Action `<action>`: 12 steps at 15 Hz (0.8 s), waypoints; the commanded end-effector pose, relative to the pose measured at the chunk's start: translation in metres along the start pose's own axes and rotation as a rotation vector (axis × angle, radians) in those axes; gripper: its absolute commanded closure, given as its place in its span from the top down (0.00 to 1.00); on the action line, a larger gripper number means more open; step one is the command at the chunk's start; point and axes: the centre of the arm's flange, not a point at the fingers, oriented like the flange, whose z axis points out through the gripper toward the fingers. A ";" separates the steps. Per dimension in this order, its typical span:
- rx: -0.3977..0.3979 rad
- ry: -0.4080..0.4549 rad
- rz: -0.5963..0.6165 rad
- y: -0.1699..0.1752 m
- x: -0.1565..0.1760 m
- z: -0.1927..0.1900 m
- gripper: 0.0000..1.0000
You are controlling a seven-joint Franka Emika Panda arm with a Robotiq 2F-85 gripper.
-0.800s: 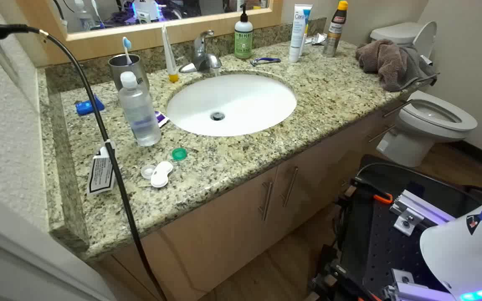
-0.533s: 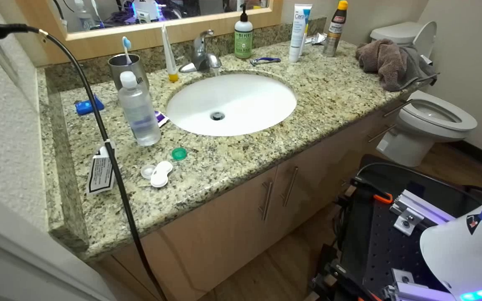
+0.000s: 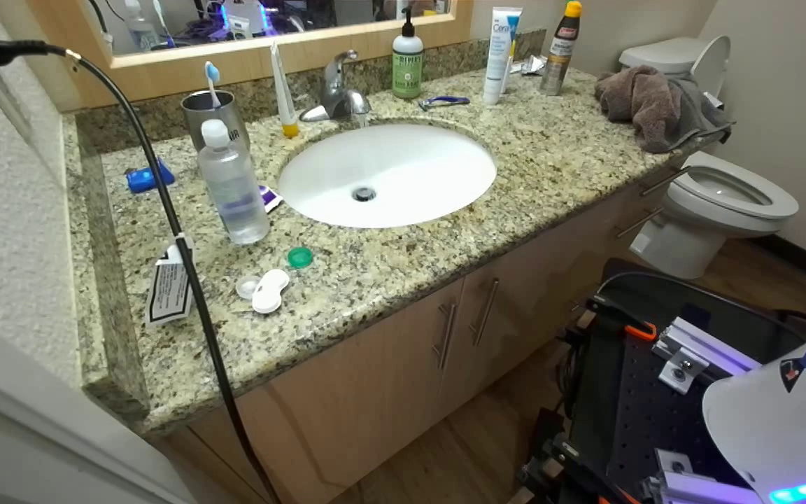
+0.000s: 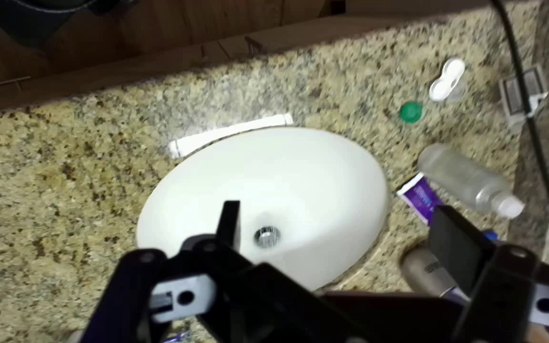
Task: Pick up the toothpaste from the countertop and move it forward
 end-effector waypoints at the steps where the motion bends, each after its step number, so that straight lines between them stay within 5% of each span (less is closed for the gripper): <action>1: 0.021 0.033 0.201 0.055 0.059 -0.009 1.00; 7: 0.019 0.039 0.208 0.070 0.051 -0.005 1.00; 9: -0.066 0.087 0.353 0.071 0.074 0.012 1.00; 12: -0.086 0.178 0.493 0.087 0.117 0.021 1.00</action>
